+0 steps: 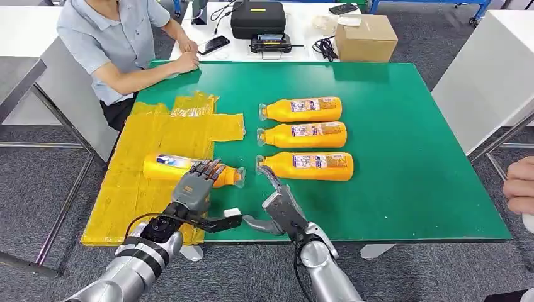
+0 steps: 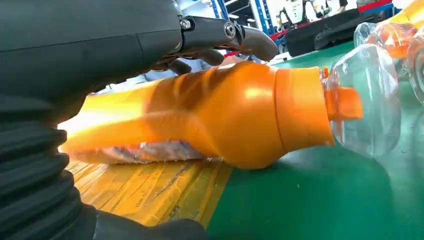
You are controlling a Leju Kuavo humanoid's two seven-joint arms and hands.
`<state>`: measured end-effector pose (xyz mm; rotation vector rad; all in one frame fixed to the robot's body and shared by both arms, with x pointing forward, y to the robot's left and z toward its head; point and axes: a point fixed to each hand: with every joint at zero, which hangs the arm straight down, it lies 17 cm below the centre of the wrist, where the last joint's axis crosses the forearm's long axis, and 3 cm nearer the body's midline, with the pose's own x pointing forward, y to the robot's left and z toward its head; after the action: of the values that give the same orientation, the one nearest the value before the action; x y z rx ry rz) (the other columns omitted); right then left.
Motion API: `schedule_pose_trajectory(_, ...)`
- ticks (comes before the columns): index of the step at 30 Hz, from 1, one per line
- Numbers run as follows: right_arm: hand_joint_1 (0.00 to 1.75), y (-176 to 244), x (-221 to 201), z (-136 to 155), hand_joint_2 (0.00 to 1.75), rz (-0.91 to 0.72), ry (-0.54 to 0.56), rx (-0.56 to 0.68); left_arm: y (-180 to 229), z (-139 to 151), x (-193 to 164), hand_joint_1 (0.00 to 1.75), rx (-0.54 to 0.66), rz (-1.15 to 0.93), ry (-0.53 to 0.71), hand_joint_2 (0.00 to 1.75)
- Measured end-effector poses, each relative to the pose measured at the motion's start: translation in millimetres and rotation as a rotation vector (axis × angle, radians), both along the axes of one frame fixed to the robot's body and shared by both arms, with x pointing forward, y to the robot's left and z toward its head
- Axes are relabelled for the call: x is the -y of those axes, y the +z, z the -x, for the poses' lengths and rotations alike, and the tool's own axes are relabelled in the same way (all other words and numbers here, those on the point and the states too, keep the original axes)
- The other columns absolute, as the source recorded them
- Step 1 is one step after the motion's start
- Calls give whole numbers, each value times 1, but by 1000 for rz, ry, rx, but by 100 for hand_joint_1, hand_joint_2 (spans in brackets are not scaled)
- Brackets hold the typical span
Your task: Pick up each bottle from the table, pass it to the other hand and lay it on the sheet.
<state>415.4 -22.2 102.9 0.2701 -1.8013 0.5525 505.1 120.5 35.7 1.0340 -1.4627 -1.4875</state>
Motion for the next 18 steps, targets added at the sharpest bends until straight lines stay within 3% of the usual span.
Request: schedule_pose_trajectory(18, 0, 0, 1, 0, 175, 0, -3, 1, 5, -1, 5, 0, 6, 43, 6, 175)
